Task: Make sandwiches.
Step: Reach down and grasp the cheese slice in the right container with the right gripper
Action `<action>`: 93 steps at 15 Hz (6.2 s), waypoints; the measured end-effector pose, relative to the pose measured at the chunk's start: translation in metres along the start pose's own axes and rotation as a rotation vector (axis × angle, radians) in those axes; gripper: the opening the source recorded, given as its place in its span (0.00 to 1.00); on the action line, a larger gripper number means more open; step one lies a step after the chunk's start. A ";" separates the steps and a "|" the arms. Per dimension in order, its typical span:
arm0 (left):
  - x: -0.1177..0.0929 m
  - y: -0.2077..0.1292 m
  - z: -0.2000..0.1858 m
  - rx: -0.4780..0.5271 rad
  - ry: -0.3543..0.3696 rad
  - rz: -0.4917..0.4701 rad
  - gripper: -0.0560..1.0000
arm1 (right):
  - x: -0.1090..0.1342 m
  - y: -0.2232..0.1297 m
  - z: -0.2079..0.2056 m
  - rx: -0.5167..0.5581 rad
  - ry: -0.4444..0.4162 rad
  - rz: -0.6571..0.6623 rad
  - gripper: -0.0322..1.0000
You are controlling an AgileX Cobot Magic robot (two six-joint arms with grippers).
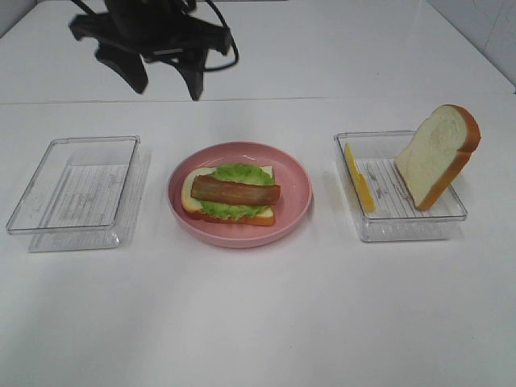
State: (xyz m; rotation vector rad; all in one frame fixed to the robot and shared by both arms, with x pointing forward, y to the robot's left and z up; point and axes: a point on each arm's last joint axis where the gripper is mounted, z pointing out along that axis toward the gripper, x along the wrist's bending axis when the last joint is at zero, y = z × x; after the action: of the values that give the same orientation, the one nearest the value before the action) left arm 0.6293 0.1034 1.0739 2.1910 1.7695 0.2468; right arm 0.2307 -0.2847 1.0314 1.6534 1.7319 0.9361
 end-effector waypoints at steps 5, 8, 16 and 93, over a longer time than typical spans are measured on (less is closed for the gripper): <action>0.111 -0.060 -0.122 -0.165 0.087 -0.234 0.67 | 0.000 0.000 0.000 0.000 0.000 0.000 0.86; 0.158 -0.135 -0.194 -0.309 0.216 -0.319 0.67 | 0.000 0.000 0.000 0.000 0.000 0.000 0.86; 0.111 -0.322 -0.276 -0.737 0.251 -0.259 0.95 | 0.000 0.000 0.000 0.000 0.002 0.001 0.86; 0.094 -0.411 -0.151 -0.776 0.151 -0.053 0.99 | 0.050 0.172 0.414 0.876 0.230 0.006 0.54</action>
State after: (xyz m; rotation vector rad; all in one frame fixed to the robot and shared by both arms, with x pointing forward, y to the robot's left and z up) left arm 0.2229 0.2915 1.0668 1.5876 1.4460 0.9283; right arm 0.6595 -0.1930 0.9253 2.1118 2.5141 0.3648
